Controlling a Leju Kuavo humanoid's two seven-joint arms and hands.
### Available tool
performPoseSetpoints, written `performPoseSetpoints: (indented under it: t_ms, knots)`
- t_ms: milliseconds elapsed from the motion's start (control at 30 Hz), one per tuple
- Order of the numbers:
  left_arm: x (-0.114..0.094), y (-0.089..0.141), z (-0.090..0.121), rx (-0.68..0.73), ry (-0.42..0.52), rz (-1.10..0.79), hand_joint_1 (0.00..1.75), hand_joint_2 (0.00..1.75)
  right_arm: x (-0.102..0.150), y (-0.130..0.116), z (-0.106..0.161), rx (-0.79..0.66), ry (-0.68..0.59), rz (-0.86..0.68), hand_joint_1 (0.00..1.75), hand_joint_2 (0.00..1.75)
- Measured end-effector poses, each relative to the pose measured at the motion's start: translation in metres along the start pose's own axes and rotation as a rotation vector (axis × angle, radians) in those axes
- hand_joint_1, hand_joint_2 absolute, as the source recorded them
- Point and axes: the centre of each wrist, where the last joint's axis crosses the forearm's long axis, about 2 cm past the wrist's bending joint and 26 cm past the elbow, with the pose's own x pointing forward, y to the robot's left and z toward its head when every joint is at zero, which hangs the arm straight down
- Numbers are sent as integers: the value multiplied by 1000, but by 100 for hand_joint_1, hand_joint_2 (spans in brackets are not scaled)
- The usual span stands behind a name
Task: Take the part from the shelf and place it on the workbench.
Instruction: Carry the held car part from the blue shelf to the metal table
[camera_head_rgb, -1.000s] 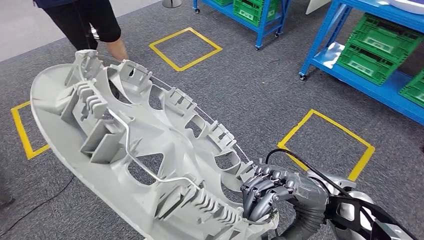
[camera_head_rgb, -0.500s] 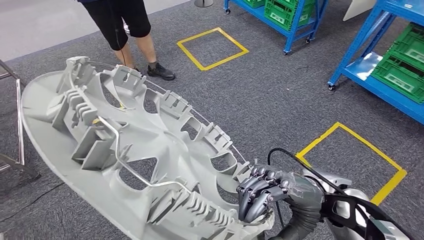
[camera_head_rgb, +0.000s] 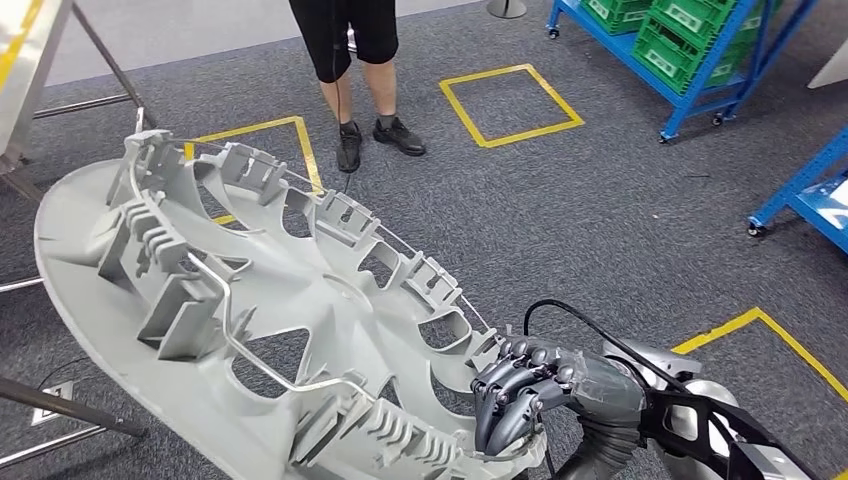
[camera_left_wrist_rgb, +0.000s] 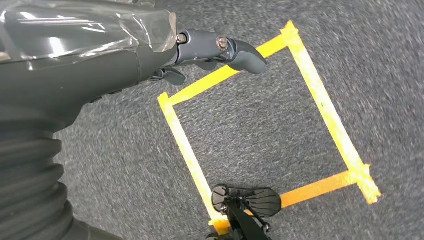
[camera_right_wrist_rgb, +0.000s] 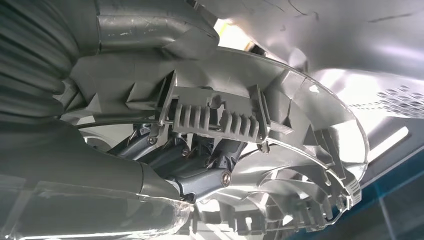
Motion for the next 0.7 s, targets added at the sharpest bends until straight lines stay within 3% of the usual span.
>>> performPoseSetpoints:
  t_ms: [700]
  knots:
    - [1,6,1,14,-4,-29,0,175,-1,2,3,-4,-6,-6,161,175]
